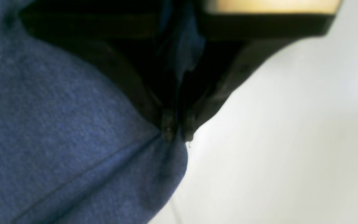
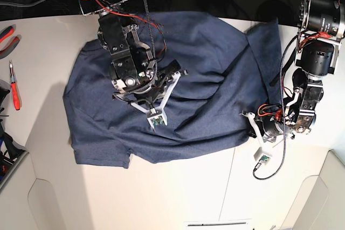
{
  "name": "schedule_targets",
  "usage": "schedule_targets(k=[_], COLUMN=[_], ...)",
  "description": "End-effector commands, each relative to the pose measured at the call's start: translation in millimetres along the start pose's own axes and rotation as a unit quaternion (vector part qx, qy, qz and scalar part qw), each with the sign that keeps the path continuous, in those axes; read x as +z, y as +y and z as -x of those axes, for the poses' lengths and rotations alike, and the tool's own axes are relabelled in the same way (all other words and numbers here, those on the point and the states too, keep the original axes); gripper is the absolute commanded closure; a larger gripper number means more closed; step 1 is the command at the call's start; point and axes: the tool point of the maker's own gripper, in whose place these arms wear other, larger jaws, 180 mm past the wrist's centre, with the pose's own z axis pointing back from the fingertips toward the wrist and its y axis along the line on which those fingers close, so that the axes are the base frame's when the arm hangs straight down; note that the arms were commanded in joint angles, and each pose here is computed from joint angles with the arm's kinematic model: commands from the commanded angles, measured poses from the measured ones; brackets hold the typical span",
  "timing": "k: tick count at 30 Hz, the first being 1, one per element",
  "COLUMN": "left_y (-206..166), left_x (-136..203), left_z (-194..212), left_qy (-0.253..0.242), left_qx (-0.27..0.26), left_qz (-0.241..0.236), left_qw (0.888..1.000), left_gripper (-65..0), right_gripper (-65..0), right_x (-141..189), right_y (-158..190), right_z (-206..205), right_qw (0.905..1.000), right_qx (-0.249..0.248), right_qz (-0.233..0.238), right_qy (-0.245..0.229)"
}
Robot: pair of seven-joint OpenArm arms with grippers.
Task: Layout the t-shirt on the table in an organized manner, then fold the t-shirt properly
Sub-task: 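Release the edge and move the left gripper back onto the shirt, then grasp the bunched shirt fabric with the left gripper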
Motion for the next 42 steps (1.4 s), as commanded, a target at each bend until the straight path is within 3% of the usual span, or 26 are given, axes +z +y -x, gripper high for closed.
schedule_targets(k=[1,5,7,10,14,18,21,23,25,29,31,32,35,38,42], left_y=[20.0,32.2,20.5,-19.6,-79.9,-135.7,-164.5,-175.0,-183.3,-185.7,-185.1,-185.8,-191.0,-198.2,-189.8], left_x=[8.7,15.9,20.3,31.5,64.3,111.2,135.4,137.0,129.5,98.0,87.7,84.8,84.4,95.7,121.0], left_z=[-29.9,-37.8,-42.5,-52.3,-79.4,-98.5,-93.8,-81.3,-61.5,-20.9,-7.5,-2.3,3.2,-11.6,-53.4], left_qy=[-0.035,-0.031,-0.025,-0.016,-0.041,-0.060,-0.066,-0.059,-0.040,-0.009,-0.006,-0.007,-0.012,-0.035,-0.108], left_qx=[-0.004,-0.005,0.004,0.008,0.023,0.014,0.008,0.017,0.026,0.013,0.004,0.003,0.013,0.031,0.013], left_qz=[-0.021,-0.026,0.010,0.107,0.246,0.370,0.428,0.442,0.439,0.368,0.339,0.330,0.333,0.361,0.353], left_qw=[0.999,0.999,1.000,0.994,0.968,0.927,0.901,0.895,0.897,0.930,0.941,0.944,0.943,0.932,0.929], left_gripper=[0.0,0.0,0.0,0.0,0.0,0.0,0.0,0.0,0.0,-2.2,-18.0,-22.4,-23.3,-23.3,-23.3], right_gripper=[-2.1,-2.1,-2.1,-2.1,-2.1,-2.1,-2.1,-2.1,-2.1,-2.1,-2.1,-2.1,-2.1,-2.1,-2.1], right_x=[4.1,1.0,0.0,-1.6,-1.7,-1.7,-1.8,-1.8,-1.8,-1.8,-1.8,-1.8,-1.8,-1.8,-1.8], right_y=[-1.2,-2.5,-4.2,-7.4,-7.5,-7.4,-7.6,-7.5,-8.4,-8.5,-8.6,-8.5,-8.7,-8.7,-8.7], right_z=[-14.8,14.1,19.8,24.1,24.4,24.4,24.5,24.8,25.1,24.8,24.6,24.8,24.9,25.1,24.9], right_qw=[0.9997,1.0000,1.0000,1.0000,1.0000,1.0000,1.0000,1.0000,1.0000,1.0000,1.0000,1.0000,1.0000,1.0000,1.0000], right_qx=[0.000,-0.002,-0.003,-0.002,-0.002,-0.002,-0.002,-0.002,-0.001,-0.001,-0.001,-0.001,-0.001,-0.001,-0.001], right_qz=[0.002,0.001,0.001,0.003,0.003,0.003,0.003,0.003,0.004,0.004,0.004,0.004,0.004,0.004,0.004], right_qy=[-0.026,-0.003,-0.006,-0.003,-0.002,-0.002,-0.002,-0.002,-0.002,-0.002,-0.002,-0.002,-0.002,-0.002,-0.002])
